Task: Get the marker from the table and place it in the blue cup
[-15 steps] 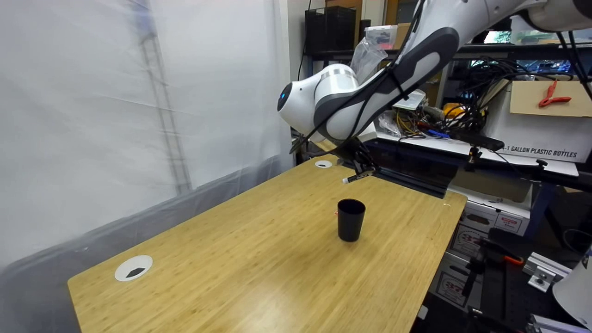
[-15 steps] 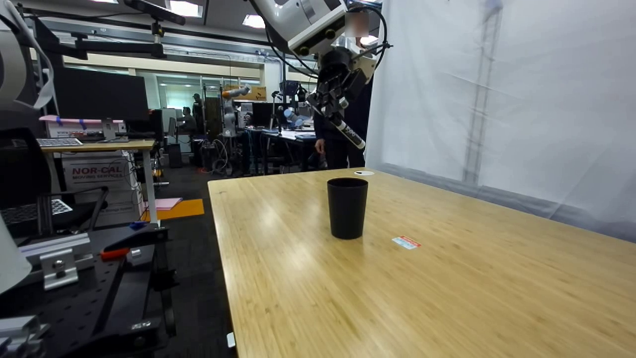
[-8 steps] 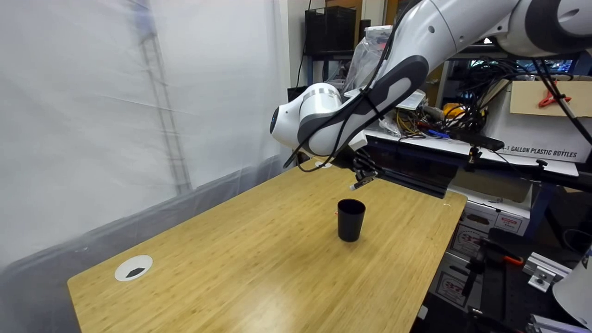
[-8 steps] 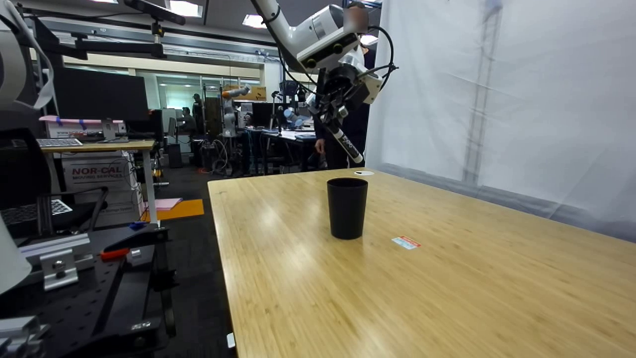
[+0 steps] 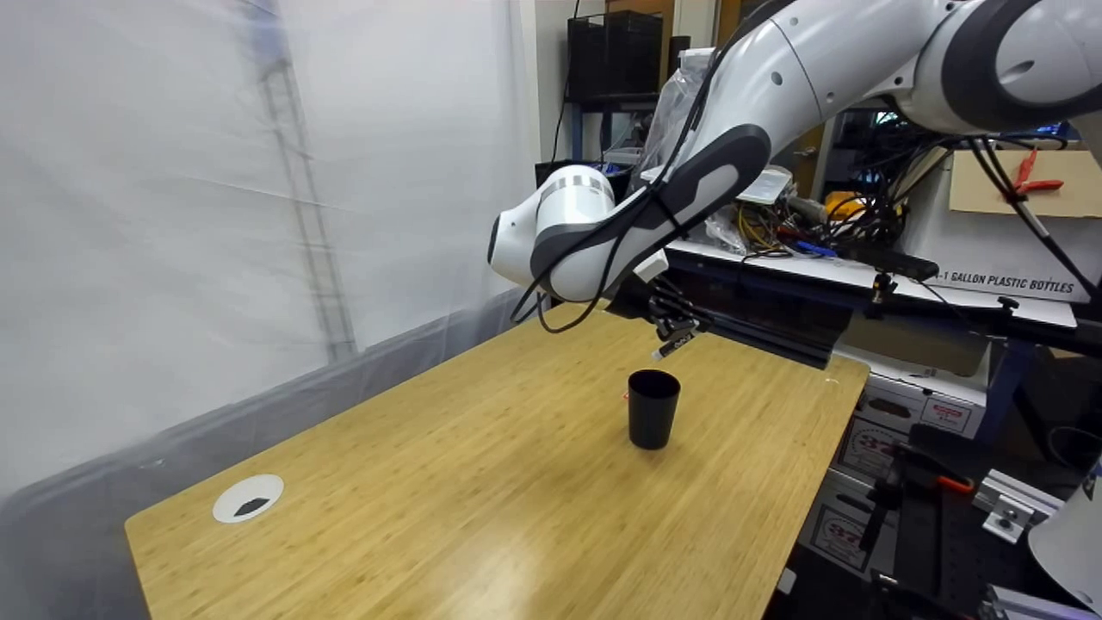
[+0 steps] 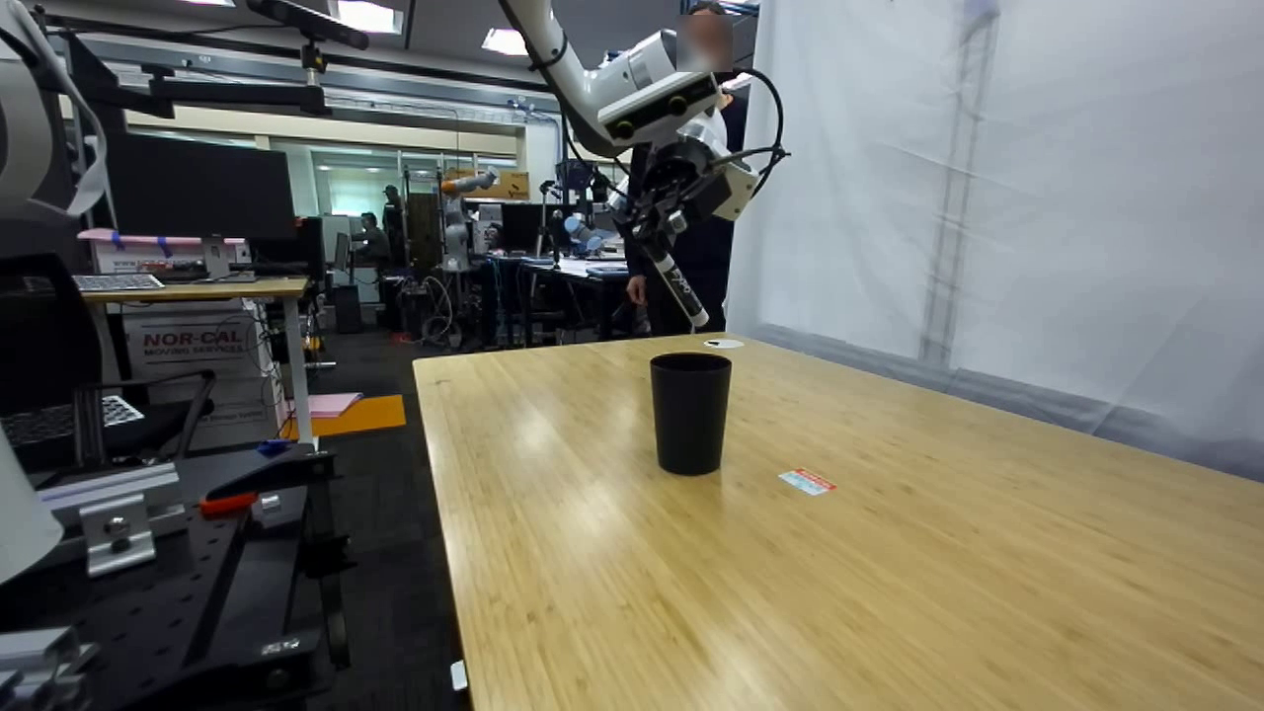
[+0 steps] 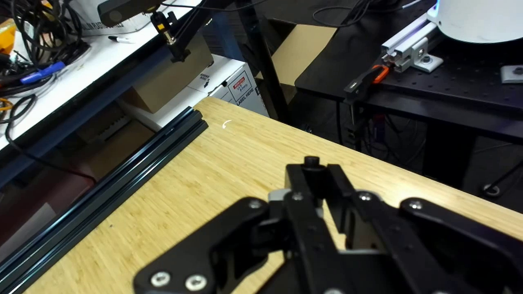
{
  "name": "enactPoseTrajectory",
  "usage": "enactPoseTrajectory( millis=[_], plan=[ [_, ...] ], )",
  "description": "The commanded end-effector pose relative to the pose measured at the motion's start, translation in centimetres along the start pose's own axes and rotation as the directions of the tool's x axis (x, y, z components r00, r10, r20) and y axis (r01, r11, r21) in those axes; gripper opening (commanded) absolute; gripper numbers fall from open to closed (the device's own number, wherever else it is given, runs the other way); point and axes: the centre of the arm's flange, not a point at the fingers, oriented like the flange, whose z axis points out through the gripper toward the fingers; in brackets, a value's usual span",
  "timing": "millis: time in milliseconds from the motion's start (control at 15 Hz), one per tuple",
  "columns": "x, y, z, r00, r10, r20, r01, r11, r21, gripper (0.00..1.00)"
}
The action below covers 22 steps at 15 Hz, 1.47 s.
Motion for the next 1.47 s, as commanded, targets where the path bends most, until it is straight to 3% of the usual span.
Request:
enactPoseTrajectory(
  millis=[0, 733, 867, 1400],
  plan=[
    [0.9, 0.3, -0.7, 0.998, -0.041, 0.045, 0.041, 0.999, 0.001, 0.05],
    [3.5, -0.5, 0.7, 0.99, -0.114, 0.087, 0.113, 0.994, 0.009, 0.05],
    [3.5, -0.5, 0.6, 0.989, -0.117, 0.085, 0.117, 0.993, 0.007, 0.44],
    [3.5, -0.4, 0.5, 0.99, -0.114, 0.078, 0.115, 0.993, 0.0, 0.98]
  ],
)
